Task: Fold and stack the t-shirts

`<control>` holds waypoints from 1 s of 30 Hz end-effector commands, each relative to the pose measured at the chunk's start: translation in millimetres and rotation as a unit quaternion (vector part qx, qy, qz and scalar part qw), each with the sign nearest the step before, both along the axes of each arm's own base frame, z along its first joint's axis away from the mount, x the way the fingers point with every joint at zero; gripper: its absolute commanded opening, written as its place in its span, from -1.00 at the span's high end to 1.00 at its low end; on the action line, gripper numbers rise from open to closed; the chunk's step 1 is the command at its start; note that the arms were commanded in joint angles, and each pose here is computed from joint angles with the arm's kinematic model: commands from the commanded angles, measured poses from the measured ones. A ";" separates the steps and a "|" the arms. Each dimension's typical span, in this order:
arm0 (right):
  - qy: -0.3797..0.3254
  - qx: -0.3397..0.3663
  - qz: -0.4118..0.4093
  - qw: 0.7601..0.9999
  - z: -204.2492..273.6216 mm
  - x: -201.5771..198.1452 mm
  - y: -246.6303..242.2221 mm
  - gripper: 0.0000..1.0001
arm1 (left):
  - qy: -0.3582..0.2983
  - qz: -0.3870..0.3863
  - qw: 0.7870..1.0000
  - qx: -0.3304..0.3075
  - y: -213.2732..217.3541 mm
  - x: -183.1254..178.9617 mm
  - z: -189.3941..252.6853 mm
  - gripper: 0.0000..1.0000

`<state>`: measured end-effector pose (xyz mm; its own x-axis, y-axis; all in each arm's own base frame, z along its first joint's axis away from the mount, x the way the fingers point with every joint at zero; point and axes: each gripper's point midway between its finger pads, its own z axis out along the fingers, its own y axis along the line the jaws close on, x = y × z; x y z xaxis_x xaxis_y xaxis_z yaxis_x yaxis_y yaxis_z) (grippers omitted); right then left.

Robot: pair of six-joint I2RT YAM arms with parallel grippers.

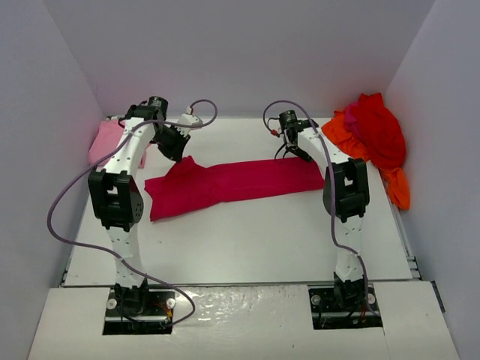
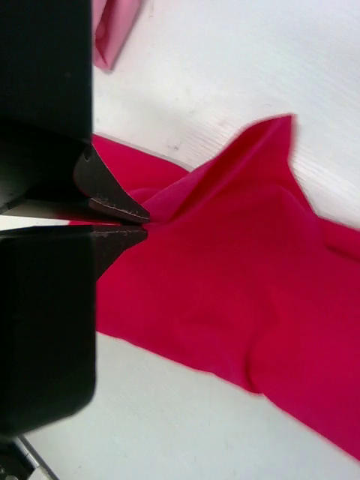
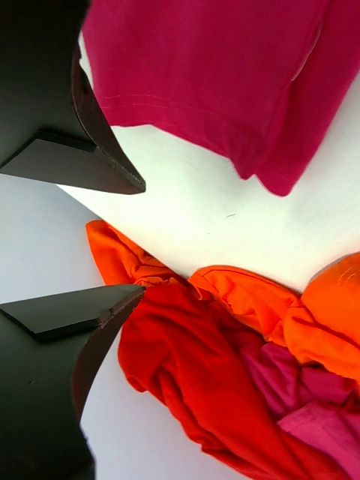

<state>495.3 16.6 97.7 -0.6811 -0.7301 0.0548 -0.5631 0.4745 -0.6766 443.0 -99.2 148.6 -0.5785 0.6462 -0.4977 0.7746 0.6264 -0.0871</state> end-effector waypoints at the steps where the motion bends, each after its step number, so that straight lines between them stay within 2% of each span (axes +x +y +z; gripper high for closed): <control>1: -0.034 0.020 -0.020 0.999 24.6 -12.7 -5.8 0.04 | -0.061 -0.088 0.993 -0.042 -32.0 -51.8 60.1 1.00; 5: -0.029 0.023 -0.023 0.999 18.0 -19.6 -6.2 0.04 | -0.065 -0.107 0.992 -0.033 -30.4 -78.4 48.7 1.00; 13: -0.014 0.037 -0.019 0.999 6.3 -34.9 3.6 -0.04 | 0.103 -0.140 0.985 -0.007 -15.4 -136.7 -29.5 1.00; 14: -0.011 0.040 -0.018 0.999 4.4 -38.6 4.6 -0.05 | 0.119 -0.138 0.983 -0.004 -13.2 -140.7 -38.6 0.98; 15: -0.010 0.043 -0.018 0.999 3.0 -40.5 5.2 -0.05 | 0.128 -0.128 0.983 0.002 -9.3 -143.3 -48.1 0.88; 18: -0.012 0.049 -0.014 0.999 3.0 -43.4 10.0 -0.05 | 0.108 -0.107 0.988 0.002 -5.7 -135.6 -56.5 0.75; 20: -0.010 0.053 -0.009 0.999 1.3 -46.2 15.5 -0.05 | 0.082 -0.086 0.993 -0.004 -2.9 -128.2 -57.8 0.59; 26: -0.017 0.063 -0.006 0.998 2.7 -48.5 25.0 -0.05 | 0.049 -0.066 0.996 -0.020 -2.7 -121.6 -39.3 0.50; 27: -0.017 0.065 -0.005 0.998 3.7 -49.4 25.8 -0.05 | 0.039 -0.057 0.997 -0.018 2.1 -119.6 -36.7 0.44; 29: -0.022 0.072 0.002 0.997 6.6 -48.9 31.3 -0.05 | -0.005 -0.032 0.999 -0.021 15.7 -107.8 -19.1 0.09; 30: -0.025 0.075 0.003 0.997 8.4 -48.1 33.5 -0.06 | -0.016 -0.022 0.999 -0.025 19.0 -103.8 -13.0 0.06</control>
